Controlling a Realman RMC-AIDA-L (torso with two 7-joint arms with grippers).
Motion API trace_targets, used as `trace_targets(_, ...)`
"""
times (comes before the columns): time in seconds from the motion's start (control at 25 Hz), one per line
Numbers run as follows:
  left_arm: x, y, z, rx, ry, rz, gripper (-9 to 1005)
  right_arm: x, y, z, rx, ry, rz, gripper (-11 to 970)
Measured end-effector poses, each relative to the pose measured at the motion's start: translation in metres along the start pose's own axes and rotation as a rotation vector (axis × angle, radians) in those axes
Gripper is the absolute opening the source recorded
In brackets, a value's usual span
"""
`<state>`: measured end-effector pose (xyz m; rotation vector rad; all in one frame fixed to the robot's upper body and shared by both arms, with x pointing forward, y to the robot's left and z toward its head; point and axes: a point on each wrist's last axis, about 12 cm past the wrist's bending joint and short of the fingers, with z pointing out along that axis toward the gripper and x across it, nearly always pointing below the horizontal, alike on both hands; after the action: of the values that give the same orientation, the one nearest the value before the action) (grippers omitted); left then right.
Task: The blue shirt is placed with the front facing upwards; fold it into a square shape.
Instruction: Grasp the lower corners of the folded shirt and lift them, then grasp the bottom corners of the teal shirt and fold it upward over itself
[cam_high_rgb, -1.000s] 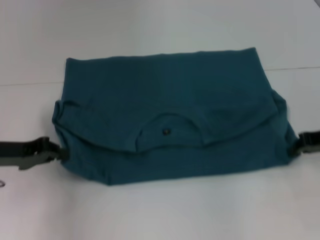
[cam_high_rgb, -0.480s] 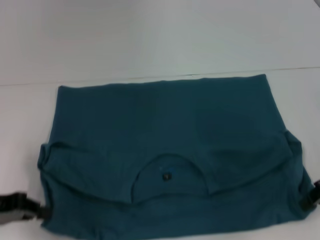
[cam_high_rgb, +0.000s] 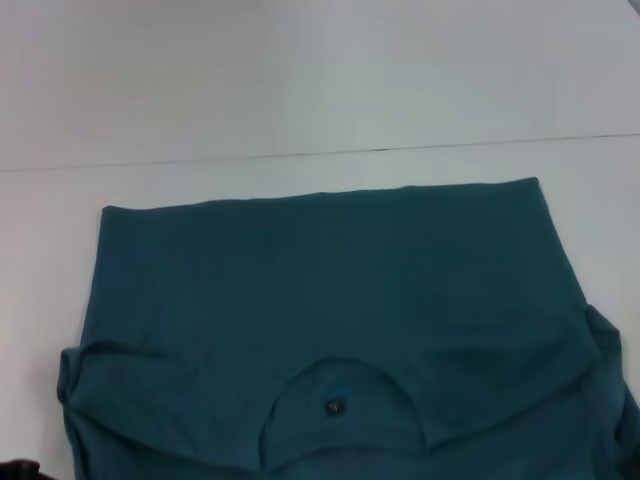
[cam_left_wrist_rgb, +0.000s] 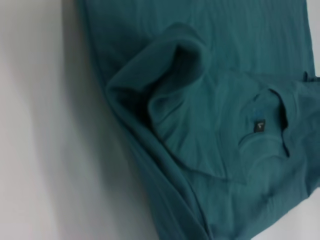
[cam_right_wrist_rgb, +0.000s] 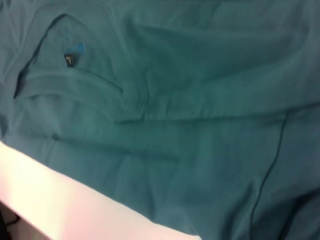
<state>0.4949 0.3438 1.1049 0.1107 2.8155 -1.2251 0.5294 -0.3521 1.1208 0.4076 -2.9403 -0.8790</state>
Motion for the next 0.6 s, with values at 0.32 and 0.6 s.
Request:
trace_targets(0.32, 0.0069, 0.0027, -0.0029, -0.007, 0.050, -0.001, 0, 0.0089, -0.0022, -0.0020, -0.051, -0.006, -0.027, 17)
trace_targets(0.6, 0.0048, 0.0022, -0.0065, -0.003, 0.055, 0.006, 0, 0.0096, -0.0041, -0.0070, -0.075, -0.047, -0.028, 16)
